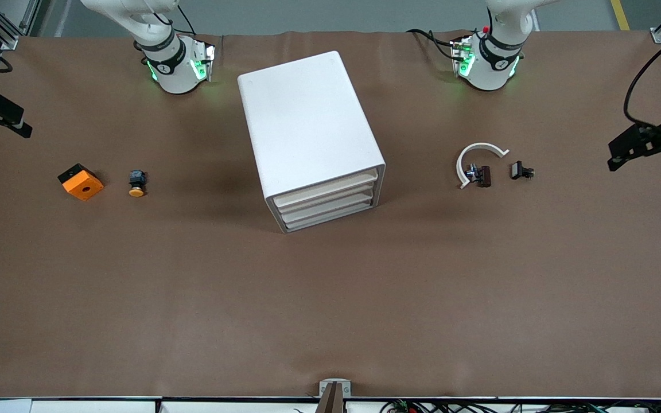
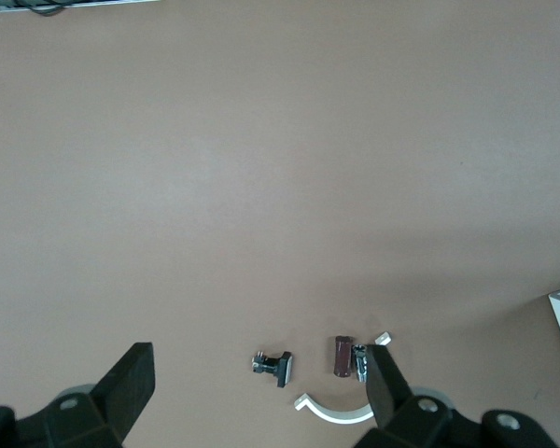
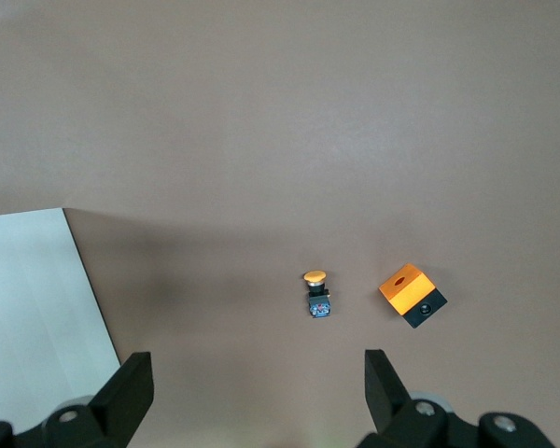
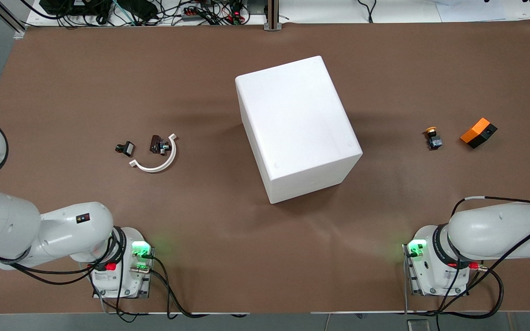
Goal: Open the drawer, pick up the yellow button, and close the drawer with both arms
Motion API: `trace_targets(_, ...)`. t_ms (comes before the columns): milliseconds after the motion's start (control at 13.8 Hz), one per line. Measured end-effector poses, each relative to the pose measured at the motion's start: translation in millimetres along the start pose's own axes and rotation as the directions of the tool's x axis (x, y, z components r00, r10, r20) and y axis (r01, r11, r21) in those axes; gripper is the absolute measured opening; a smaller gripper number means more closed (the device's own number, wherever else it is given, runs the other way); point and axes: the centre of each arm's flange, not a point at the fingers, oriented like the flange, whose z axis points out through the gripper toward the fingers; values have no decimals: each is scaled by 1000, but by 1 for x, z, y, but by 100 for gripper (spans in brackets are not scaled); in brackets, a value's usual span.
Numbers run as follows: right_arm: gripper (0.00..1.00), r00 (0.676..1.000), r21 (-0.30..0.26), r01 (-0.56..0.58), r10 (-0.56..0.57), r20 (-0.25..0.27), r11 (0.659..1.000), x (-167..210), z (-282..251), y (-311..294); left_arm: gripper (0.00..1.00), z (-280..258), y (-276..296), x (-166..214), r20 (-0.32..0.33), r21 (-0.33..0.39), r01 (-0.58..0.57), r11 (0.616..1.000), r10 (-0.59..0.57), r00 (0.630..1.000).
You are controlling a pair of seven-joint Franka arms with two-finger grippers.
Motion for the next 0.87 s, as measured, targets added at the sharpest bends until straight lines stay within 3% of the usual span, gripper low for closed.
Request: trace_targets(871,100,1000,-8,0,0,7,1000,-23,-20,0,100,-17,15,-4,-31,-17,-27,999,27,999)
